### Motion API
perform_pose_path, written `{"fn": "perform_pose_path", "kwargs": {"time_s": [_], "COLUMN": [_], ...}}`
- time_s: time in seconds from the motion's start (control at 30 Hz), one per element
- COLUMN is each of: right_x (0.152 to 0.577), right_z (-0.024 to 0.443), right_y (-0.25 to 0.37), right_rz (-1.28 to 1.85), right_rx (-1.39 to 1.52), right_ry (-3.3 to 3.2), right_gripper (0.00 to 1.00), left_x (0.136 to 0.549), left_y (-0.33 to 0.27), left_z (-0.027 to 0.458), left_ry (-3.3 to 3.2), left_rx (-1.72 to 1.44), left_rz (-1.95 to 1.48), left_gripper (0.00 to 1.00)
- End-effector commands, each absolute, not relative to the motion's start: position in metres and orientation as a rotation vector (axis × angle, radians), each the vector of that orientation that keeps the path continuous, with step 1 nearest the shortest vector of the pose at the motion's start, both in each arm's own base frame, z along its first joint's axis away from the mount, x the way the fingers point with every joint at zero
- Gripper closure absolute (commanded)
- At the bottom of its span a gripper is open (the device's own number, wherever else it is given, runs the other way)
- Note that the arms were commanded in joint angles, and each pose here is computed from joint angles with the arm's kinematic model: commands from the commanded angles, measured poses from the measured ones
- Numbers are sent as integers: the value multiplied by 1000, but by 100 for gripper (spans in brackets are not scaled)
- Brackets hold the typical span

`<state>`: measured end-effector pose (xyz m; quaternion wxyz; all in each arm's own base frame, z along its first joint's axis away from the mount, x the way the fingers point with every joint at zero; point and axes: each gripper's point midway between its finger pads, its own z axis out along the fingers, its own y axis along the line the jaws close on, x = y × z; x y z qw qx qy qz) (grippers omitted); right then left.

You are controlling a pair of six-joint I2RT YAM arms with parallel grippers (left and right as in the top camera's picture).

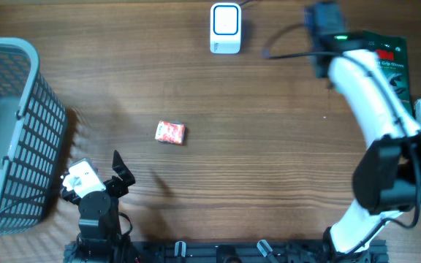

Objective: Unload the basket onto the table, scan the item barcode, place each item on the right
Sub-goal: 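Carry the wipes pack right and drop it near the edge, then reach the right gripper to the small red-white box and grasp it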

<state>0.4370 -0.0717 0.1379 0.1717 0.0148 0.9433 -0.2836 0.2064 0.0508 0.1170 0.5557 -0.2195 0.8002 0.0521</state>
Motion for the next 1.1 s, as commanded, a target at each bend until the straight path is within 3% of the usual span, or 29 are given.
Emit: {"fn": "perform_pose_path", "kwargs": {"time_s": [0.0, 0.13, 0.27, 0.3, 0.33, 0.4, 0.6, 0.8, 1.0, 1.07], "right_x": [398, 350, 338, 338, 341, 346, 397, 408, 377, 364], "right_z": [106, 101, 92, 91, 91, 91, 128, 176, 146, 127], "right_y": [-133, -198, -229, -231, -233, -231, -166, 16, 165, 203], "right_rz": [-659, -679, -466, -443, -404, -347, 116, 950, 1066, 1031], "right_rx": [729, 1224, 1440, 1454, 1463, 1438, 1103, 544, 62, 40], "right_ry": [2685, 2584, 2509, 2503, 2490, 2500, 2557, 2654, 2810, 2868], "right_gripper": [96, 96, 96, 84, 46, 1, 0, 0, 0, 0], "left_x": [207, 207, 207, 207, 207, 207, 207, 207, 207, 207], "left_y": [49, 49, 49, 49, 49, 49, 49, 49, 49, 49], "left_z": [116, 116, 116, 116, 116, 116, 116, 116, 116, 116], "left_ry": [1896, 1896, 1896, 1896, 1896, 1896, 1896, 1896, 1896, 1896], "left_rx": [-491, -491, -491, -491, -491, -491, -491, -491, -491, -491], "left_rz": [125, 125, 125, 125, 125, 125, 125, 125, 125, 125], "left_gripper": [0, 0, 0, 0, 0, 0, 0, 0, 0, 0]}}
